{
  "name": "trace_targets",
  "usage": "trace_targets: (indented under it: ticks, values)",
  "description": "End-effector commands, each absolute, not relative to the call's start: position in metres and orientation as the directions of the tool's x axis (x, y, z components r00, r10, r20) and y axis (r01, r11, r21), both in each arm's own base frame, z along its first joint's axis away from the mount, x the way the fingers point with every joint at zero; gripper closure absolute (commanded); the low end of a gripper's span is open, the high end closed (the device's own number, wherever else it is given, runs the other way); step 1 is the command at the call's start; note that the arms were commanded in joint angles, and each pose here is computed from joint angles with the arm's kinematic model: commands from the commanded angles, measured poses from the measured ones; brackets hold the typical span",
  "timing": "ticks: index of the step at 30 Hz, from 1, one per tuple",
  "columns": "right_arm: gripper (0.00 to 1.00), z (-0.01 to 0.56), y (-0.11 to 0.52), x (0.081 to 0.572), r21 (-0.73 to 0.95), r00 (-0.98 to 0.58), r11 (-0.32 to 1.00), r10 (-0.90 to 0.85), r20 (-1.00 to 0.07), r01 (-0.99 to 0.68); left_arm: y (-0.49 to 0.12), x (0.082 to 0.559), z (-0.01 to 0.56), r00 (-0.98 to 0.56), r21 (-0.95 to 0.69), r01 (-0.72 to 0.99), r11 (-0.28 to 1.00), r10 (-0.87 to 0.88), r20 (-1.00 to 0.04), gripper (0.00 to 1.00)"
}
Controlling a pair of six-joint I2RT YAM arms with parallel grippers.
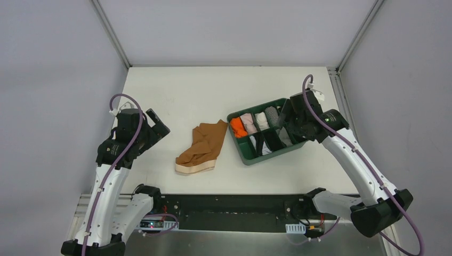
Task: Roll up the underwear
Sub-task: Move the storage box to the center of the board.
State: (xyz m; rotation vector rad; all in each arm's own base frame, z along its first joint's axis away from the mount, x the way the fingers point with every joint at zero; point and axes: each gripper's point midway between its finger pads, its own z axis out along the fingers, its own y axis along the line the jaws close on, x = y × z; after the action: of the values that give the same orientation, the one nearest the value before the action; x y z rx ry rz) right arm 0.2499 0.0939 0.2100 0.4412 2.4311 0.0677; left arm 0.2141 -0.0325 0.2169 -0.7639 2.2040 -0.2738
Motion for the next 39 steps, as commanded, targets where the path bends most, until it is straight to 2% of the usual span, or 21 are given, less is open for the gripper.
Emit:
trace_targets:
  ticks: [1,5,9,12,14,17,20,22,25,27,33,36,39]
  values:
    - [0.0,0.227,0.109,0.249,0.273,-0.709,0.932,0.358,-0.608,0.237,-0.02,0.214,0.224,-0.46,-0.409,-0.474,0.78,-0.615,-0.64,0.01]
    - [0.03,0.233,0.158,0.24,0.459,-0.761,0.886,0.339,-0.553,0.062,-0.02,0.212,0.223,-0.454,-0.416,-0.477,0.774,-0.622,-0.638,0.01]
    - [0.04,0.242,0.215,0.225,0.6,-0.811,0.792,0.275,-0.517,-0.114,-0.043,0.214,0.213,-0.564,-0.439,-0.431,0.788,-0.615,-0.551,0.01]
    - [0.06,0.235,0.249,0.215,0.61,-0.845,0.776,0.214,-0.49,-0.157,-0.067,0.213,0.198,-0.667,-0.47,-0.392,0.791,-0.596,-0.447,0.01]
    - [0.11,0.228,0.273,0.204,0.594,-0.866,0.781,0.15,-0.476,-0.191,-0.073,0.211,0.189,-0.695,-0.471,-0.394,0.789,-0.591,-0.409,0.01]
    - [0.2,0.213,0.31,0.182,0.572,-0.892,0.777,0.029,-0.45,-0.263,-0.071,0.208,0.183,-0.695,-0.462,-0.402,0.791,-0.591,-0.408,0.01]
    - [0.23,0.189,0.335,0.172,0.537,-0.908,0.793,-0.047,-0.417,-0.288,-0.069,0.205,0.181,-0.693,-0.457,-0.399,0.795,-0.588,-0.418,0.01]
    - [0.33,0.173,0.344,0.174,0.511,-0.92,0.814,-0.07,-0.387,-0.277,-0.07,0.204,0.182,-0.695,-0.462,-0.391,0.796,-0.584,-0.419,0.01]
    - [0.49,0.149,0.35,0.181,0.463,-0.935,0.851,-0.083,-0.345,-0.247,-0.072,0.202,0.181,-0.699,-0.47,-0.385,0.794,-0.584,-0.413,0.01]
    - [0.52,0.134,0.348,0.187,0.401,-0.936,0.885,-0.099,-0.337,-0.238,-0.073,0.201,0.182,-0.7,-0.477,-0.381,0.792,-0.584,-0.411,0.01]
    - [0.52,0.098,0.299,0.228,0.07,-0.925,0.977,-0.165,-0.343,-0.201,-0.076,0.198,0.182,-0.718,-0.481,-0.356,0.801,-0.565,-0.408,0.01]
    - [0.55,0.091,0.271,0.26,-0.005,-0.926,0.989,-0.143,-0.35,-0.151,-0.078,0.196,0.174,-0.733,-0.474,-0.371,0.799,-0.565,-0.379,0.01]
    - [0.55,0.087,0.242,0.292,-0.029,-0.939,0.997,-0.083,-0.334,-0.078,-0.083,0.191,0.16,-0.756,-0.466,-0.41,0.784,-0.578,-0.307,0.01]
